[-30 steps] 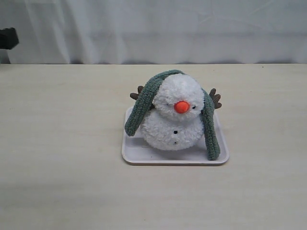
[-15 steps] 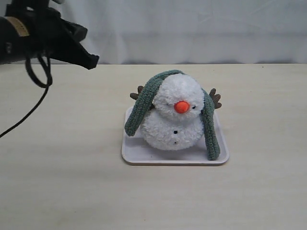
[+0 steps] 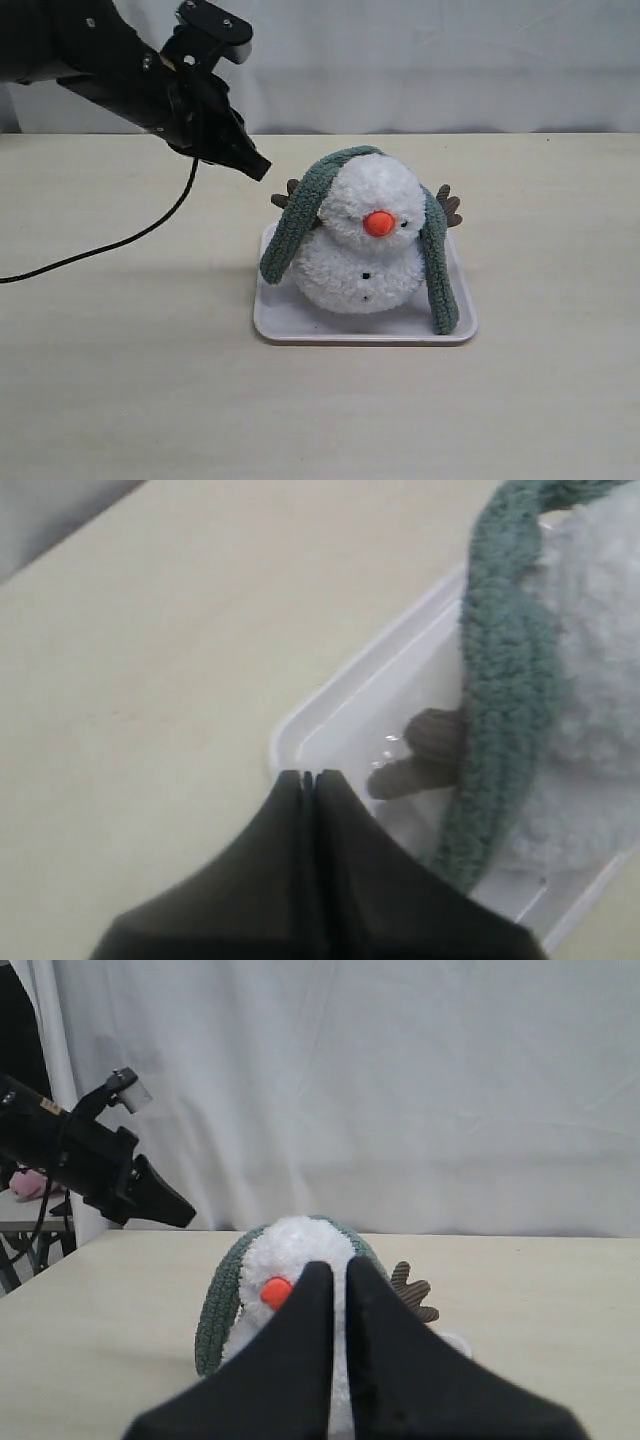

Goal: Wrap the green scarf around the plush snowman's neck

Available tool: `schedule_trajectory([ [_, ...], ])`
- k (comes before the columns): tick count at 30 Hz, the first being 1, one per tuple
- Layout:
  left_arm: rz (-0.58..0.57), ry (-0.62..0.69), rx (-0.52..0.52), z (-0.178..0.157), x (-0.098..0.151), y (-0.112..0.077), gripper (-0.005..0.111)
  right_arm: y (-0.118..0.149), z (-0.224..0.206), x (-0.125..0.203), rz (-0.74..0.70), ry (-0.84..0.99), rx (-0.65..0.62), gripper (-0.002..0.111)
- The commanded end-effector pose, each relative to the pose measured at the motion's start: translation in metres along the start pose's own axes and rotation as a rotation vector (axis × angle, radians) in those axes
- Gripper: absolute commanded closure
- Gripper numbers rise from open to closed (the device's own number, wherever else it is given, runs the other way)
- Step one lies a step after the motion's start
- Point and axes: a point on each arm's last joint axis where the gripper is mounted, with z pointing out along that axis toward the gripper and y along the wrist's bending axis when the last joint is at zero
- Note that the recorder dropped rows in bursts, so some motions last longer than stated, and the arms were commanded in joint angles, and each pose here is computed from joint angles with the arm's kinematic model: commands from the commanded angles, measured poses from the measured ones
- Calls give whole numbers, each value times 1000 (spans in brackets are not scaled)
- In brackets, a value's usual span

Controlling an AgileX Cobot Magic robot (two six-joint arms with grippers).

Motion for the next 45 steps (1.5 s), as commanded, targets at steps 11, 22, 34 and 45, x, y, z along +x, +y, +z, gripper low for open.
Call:
schedule_trajectory([
  [11,172,-35,121,20,-7,-14,107,0,0,2,-14,13,-6,104],
  [22,164,-44,247,23,-9,-36,66,0,0,2,-14,13,-6,104],
  [34,355,-67,77,36,-15,-45,58,0,0,2,-12,12,-6,104],
  [45,307,-52,56,53,-9,-42,73,1,0,3,-9,24,-16,104],
])
